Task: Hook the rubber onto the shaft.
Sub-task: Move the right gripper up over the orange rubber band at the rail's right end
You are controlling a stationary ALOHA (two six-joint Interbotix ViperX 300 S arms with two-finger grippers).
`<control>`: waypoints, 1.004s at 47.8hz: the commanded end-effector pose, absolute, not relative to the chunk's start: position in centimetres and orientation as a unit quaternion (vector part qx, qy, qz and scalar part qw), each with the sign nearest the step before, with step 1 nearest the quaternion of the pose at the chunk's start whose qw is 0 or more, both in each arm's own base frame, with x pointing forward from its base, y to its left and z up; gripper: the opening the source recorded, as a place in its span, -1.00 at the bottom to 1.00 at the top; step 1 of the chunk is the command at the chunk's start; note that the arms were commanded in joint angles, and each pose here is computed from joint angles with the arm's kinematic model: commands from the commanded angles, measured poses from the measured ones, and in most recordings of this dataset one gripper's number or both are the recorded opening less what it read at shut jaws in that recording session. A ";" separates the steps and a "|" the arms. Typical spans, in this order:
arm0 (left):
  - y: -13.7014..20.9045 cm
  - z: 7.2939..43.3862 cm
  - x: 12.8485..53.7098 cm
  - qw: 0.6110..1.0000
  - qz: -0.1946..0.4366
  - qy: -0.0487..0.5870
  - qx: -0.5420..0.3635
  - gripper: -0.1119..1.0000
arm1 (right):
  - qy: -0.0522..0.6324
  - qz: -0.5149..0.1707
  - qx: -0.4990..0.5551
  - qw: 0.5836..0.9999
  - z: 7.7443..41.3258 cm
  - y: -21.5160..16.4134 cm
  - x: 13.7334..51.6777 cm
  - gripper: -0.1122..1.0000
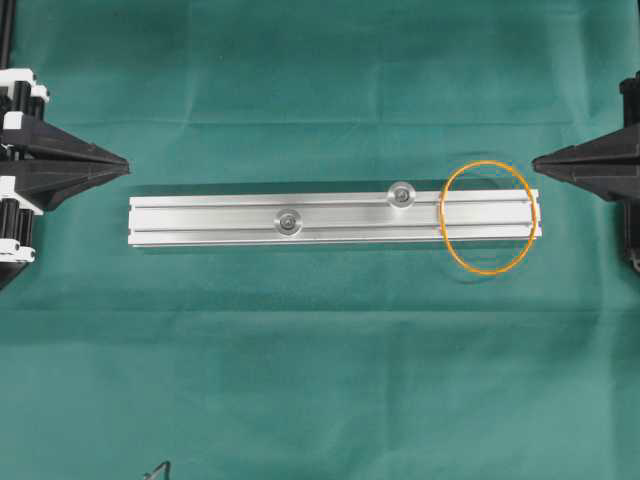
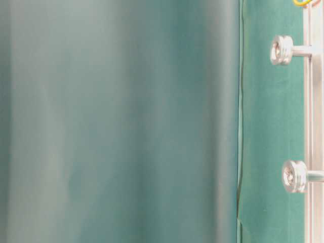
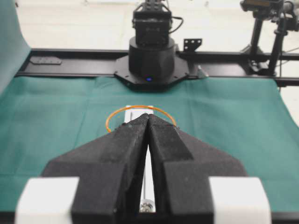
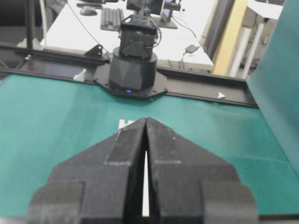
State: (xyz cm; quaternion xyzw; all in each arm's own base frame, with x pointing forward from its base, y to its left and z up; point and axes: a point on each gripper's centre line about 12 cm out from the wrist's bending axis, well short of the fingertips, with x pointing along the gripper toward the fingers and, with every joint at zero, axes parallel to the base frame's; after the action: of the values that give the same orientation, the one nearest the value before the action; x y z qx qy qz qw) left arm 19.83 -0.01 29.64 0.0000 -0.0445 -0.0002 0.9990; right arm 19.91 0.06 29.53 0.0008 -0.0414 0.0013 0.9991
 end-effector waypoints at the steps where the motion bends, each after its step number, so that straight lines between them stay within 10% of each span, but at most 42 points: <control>1: 0.0 30.3 20.1 0.999 -0.001 -0.041 0.014 -0.80 | -0.048 -0.002 0.001 0.999 30.1 -0.1 20.1 -0.75; 23: 0.0 30.7 20.2 1.000 -0.001 -0.014 0.014 -0.80 | -0.002 -0.002 0.002 1.000 30.8 -0.1 20.4 -0.74; 48: 0.2 28.3 19.6 0.983 0.004 0.182 0.013 -0.80 | 0.273 -0.003 0.006 0.962 28.0 -0.1 20.3 -0.74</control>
State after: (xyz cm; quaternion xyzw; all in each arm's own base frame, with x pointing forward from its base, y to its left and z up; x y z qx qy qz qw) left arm 19.51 0.10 27.50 0.0121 0.1717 0.0016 0.9851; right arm 20.14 -0.02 27.44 0.0032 0.2563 -0.0012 0.9666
